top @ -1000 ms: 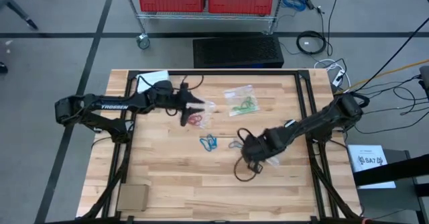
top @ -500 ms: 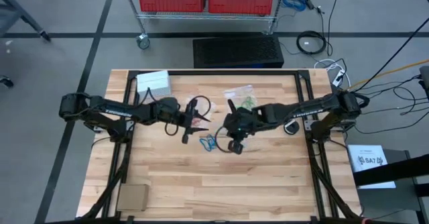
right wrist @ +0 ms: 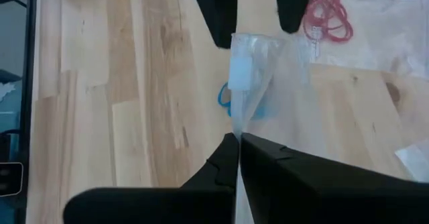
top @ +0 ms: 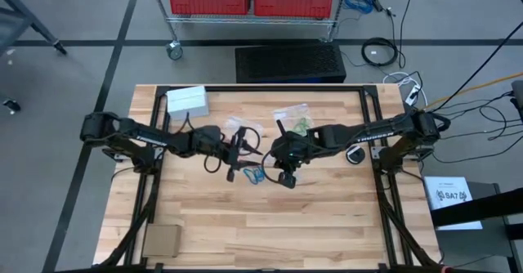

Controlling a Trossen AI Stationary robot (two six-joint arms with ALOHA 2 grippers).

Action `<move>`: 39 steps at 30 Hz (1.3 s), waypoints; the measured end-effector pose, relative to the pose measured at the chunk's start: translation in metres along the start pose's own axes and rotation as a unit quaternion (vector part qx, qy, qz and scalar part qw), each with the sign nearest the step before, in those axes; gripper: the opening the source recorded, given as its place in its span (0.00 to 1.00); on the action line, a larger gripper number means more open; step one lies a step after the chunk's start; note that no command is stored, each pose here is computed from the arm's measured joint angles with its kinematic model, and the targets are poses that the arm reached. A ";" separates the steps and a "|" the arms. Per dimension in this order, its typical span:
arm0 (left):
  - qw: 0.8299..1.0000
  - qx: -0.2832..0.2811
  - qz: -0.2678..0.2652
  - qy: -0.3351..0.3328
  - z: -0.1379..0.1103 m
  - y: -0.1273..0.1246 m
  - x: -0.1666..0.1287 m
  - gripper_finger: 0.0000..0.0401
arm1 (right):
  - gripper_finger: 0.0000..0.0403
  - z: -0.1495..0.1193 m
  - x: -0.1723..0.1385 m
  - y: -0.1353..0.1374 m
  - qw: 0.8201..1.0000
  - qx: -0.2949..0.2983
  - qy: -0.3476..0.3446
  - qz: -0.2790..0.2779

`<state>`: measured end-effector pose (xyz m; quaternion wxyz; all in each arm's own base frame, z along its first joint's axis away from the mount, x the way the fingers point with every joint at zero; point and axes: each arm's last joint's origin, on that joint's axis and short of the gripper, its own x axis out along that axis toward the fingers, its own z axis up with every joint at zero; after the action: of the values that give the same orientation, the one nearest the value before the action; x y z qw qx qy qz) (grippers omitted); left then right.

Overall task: Sort rubber bands
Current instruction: Open the bottom right transparent zip lock bag

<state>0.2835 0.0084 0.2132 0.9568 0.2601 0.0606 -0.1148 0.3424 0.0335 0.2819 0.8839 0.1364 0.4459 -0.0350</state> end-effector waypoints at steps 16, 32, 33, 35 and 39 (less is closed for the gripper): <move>1.000 0.019 0.001 -0.003 0.006 -0.003 0.010 0.23 | 0.00 0.000 0.000 0.000 1.000 0.000 0.001 0.001; 1.000 -0.006 -0.009 0.011 -0.003 0.005 0.008 0.01 | 0.14 0.000 -0.007 0.000 1.000 -0.002 -0.004 -0.001; 1.000 -0.015 -0.006 0.015 -0.004 0.006 0.007 0.01 | 0.17 0.000 -0.010 0.000 1.000 -0.002 -0.008 -0.001; 1.000 -0.023 0.001 0.019 -0.006 0.010 0.006 0.01 | 0.22 0.002 -0.016 -0.001 1.000 -0.003 -0.026 -0.012; 0.999 -0.037 0.008 0.023 -0.008 0.013 0.005 0.00 | 0.30 0.005 -0.022 -0.002 0.997 -0.030 -0.054 -0.055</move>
<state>0.2915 0.0227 0.2115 0.9650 0.2279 0.0841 -0.0986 0.3322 0.0286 0.3016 0.9071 0.0833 0.4052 -0.0774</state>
